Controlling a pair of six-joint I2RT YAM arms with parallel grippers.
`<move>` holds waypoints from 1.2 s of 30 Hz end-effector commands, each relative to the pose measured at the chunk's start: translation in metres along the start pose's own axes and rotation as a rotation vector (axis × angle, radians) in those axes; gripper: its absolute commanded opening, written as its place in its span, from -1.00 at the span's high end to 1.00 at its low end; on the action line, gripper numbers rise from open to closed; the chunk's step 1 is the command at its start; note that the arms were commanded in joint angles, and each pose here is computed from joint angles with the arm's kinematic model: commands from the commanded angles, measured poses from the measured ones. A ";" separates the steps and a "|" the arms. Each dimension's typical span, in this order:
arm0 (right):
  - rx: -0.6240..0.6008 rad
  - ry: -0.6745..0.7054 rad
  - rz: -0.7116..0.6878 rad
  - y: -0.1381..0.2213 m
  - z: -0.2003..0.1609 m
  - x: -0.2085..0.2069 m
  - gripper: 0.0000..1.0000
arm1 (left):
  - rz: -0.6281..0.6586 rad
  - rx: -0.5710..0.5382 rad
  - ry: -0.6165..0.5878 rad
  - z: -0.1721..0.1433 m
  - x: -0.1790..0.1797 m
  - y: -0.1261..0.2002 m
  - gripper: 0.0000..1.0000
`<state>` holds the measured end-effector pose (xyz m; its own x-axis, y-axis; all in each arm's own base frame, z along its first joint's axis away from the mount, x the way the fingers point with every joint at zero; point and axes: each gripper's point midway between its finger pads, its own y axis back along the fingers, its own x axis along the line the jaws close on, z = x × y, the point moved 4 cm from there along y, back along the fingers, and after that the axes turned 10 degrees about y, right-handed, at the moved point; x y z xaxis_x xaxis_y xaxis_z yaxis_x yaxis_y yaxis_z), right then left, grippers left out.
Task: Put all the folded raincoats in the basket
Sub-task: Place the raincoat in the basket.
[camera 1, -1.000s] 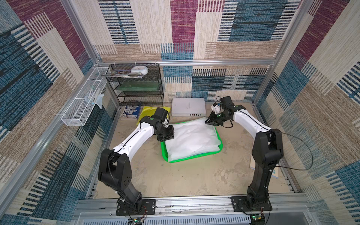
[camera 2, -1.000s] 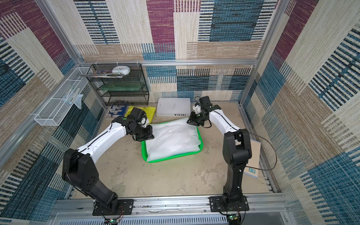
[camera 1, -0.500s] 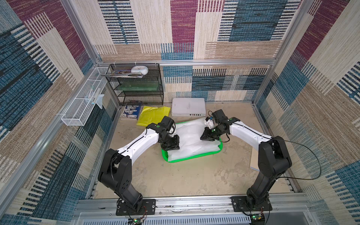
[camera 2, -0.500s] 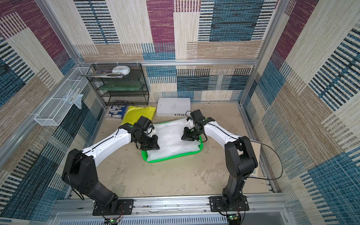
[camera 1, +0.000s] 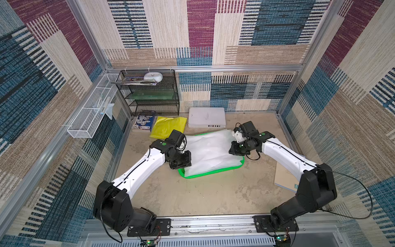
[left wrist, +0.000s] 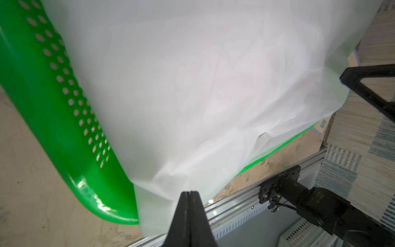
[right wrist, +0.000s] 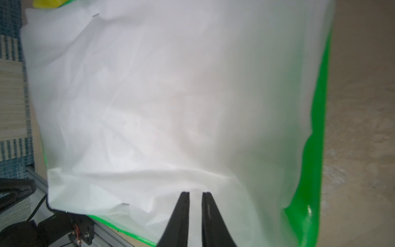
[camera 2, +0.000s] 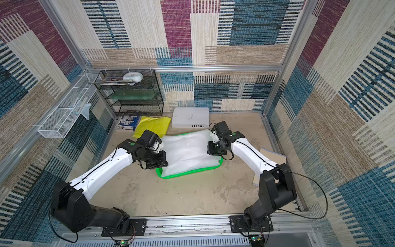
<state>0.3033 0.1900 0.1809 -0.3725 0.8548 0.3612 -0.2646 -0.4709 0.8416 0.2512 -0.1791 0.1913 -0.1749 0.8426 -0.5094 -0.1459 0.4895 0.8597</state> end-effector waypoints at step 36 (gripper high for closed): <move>0.095 0.009 -0.156 -0.025 -0.008 -0.018 0.83 | -0.005 0.020 -0.026 0.029 -0.034 -0.018 1.00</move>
<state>0.3065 0.1861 0.1607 -0.3448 0.9066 0.2432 -0.2512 -0.3387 0.9067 0.2741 -0.2012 0.2010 -0.1702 0.8486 -0.5009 -0.1277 0.4850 0.8651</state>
